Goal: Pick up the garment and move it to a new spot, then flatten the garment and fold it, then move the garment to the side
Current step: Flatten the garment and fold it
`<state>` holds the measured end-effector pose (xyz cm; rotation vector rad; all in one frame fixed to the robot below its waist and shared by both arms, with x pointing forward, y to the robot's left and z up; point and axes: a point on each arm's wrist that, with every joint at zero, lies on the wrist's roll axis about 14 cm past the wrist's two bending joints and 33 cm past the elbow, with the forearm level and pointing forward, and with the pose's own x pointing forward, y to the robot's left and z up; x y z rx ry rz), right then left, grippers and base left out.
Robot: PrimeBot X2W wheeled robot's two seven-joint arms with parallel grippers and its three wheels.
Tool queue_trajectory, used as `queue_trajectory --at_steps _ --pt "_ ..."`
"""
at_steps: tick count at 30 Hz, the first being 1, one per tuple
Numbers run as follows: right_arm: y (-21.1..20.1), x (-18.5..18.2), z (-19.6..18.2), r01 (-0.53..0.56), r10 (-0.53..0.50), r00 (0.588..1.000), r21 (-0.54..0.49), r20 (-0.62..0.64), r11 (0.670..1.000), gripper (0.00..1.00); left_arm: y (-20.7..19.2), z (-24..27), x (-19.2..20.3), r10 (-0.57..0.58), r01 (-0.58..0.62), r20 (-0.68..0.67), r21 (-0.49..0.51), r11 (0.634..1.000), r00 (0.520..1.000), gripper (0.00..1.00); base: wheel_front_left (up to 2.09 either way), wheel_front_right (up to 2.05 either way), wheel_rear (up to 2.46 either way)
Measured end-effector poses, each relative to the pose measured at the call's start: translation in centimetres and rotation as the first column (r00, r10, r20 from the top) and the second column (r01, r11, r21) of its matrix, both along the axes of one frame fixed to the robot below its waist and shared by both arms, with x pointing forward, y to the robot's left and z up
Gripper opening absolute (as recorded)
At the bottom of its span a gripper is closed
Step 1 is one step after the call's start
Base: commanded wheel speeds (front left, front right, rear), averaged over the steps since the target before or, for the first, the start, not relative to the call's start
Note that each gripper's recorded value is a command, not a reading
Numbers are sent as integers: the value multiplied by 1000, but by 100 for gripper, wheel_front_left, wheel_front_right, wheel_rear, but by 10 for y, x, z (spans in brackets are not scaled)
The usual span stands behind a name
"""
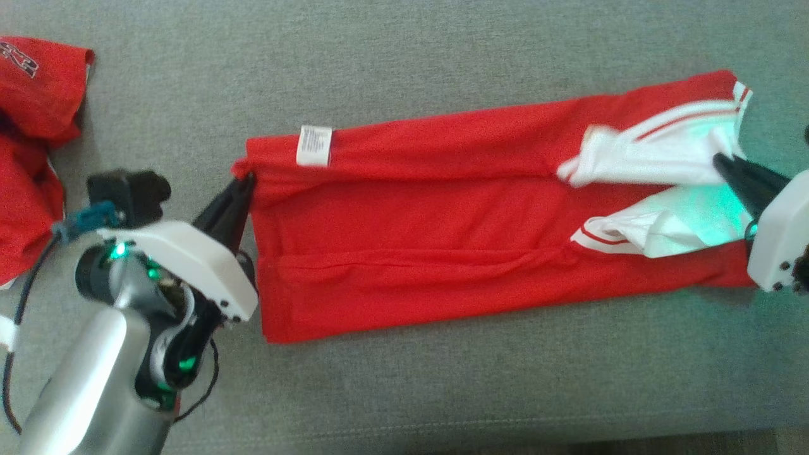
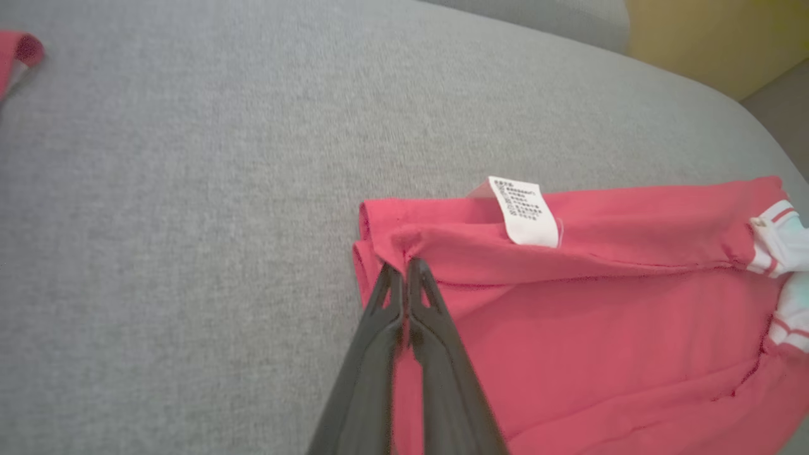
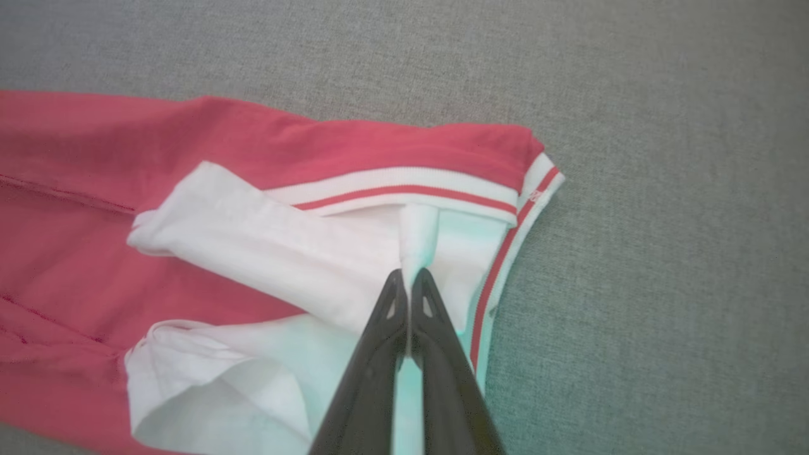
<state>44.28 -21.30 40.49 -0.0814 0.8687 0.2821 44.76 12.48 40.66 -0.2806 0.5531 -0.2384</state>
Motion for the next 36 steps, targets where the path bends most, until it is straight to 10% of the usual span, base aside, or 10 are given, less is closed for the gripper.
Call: queue_trajectory --at_steps 1,2,3,4,5,21,36 --pt "1 -3 -2 -7 6 1000 -4 -8 1000 9 0 -4 -5 -5 5 -18 3 1000 1000 3 0 0 0" --pt "1 -5 -2 -17 17 1000 -10 -11 1000 88 0 -7 -8 -7 7 -30 5 1000 1000 25 0 0 0" --pt "1 -5 -1 -25 25 1000 -17 -10 1000 100 0 -10 -11 -8 9 -39 8 1000 999 58 0 0 0" --pt "0 -6 0 -25 25 1000 -20 -8 999 100 0 -12 -13 -12 13 -44 15 1000 999 96 0 0 0" --pt "-1 -6 1 -24 24 1000 -22 -6 999 100 2 -13 -14 -14 15 -46 30 999 999 100 0 0 0" --pt "-20 -7 -10 244 -236 968 94 -88 965 100 17 37 -23 224 -247 332 28 969 916 100 0 0 0" --pt "2 -1 -41 243 -222 951 72 -216 967 100 -1 14 -39 212 -241 335 47 969 918 100 0 0 0"
